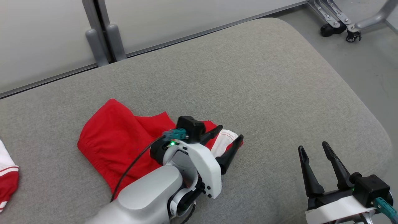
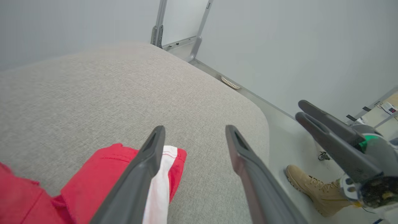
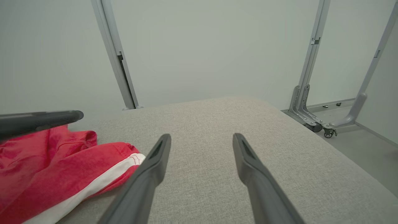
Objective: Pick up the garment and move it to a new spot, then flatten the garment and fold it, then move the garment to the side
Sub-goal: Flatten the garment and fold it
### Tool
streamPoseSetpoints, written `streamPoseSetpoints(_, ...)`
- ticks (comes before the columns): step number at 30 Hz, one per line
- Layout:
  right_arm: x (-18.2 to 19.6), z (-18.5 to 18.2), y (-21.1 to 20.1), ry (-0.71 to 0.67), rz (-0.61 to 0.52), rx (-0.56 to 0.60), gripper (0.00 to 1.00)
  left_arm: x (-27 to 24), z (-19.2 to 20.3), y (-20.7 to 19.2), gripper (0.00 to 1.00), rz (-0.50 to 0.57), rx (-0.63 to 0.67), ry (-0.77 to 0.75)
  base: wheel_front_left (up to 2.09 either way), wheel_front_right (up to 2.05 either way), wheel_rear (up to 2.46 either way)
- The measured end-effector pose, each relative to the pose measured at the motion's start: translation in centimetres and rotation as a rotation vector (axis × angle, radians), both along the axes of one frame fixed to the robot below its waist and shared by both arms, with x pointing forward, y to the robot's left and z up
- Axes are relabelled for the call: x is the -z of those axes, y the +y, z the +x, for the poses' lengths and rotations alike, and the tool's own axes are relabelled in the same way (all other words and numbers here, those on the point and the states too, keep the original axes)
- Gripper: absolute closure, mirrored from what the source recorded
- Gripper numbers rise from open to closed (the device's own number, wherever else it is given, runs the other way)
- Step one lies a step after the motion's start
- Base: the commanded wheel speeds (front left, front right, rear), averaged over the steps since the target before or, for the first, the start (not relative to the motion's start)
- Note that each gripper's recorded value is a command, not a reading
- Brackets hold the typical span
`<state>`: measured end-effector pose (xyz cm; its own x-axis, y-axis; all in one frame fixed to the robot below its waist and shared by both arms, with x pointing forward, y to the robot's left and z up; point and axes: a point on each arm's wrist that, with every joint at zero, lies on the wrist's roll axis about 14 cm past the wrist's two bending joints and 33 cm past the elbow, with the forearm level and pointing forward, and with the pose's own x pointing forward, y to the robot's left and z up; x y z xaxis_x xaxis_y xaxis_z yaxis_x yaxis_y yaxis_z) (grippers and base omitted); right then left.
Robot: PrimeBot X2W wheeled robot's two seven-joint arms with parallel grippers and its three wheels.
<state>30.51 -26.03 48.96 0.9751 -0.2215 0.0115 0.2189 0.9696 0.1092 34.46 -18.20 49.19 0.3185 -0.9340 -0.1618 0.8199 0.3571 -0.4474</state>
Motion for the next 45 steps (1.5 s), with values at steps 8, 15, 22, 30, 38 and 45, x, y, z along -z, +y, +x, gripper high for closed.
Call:
streamPoseSetpoints(8,0.4,-1.3,-1.4,0.019,0.013,0.07,0.0,6.8,-1.2,-1.1,0.0,0.282,0.067,0.034,0.0,0.0,0.0)
streamPoseSetpoints(15,0.8,-2.2,-2.5,0.038,0.014,0.118,0.0,10.4,-0.4,-0.2,0.56,0.404,0.051,0.049,0.0,0.0,0.0)
streamPoseSetpoints(22,0.8,-2.0,-2.4,0.031,0.03,0.117,0.0,10.9,-0.5,-0.1,1.0,0.398,0.052,0.07,0.0,0.0,0.0)
streamPoseSetpoints(30,0.6,-1.5,-1.9,0.022,0.03,0.095,0.0,9.3,-0.5,-0.7,1.0,0.326,0.033,0.046,0.0,0.0,0.0)
streamPoseSetpoints(38,0.6,-1.3,-1.8,0.022,0.024,0.089,0.0,6.9,-3.4,-2.4,0.76,0.236,0.122,-0.034,0.0,0.0,0.0)
streamPoseSetpoints(45,0.9,-1.2,-1.6,0.033,0.023,0.082,0.0,8.5,-8.2,-1.9,0.0,0.214,0.243,0.037,0.0,0.0,0.0)
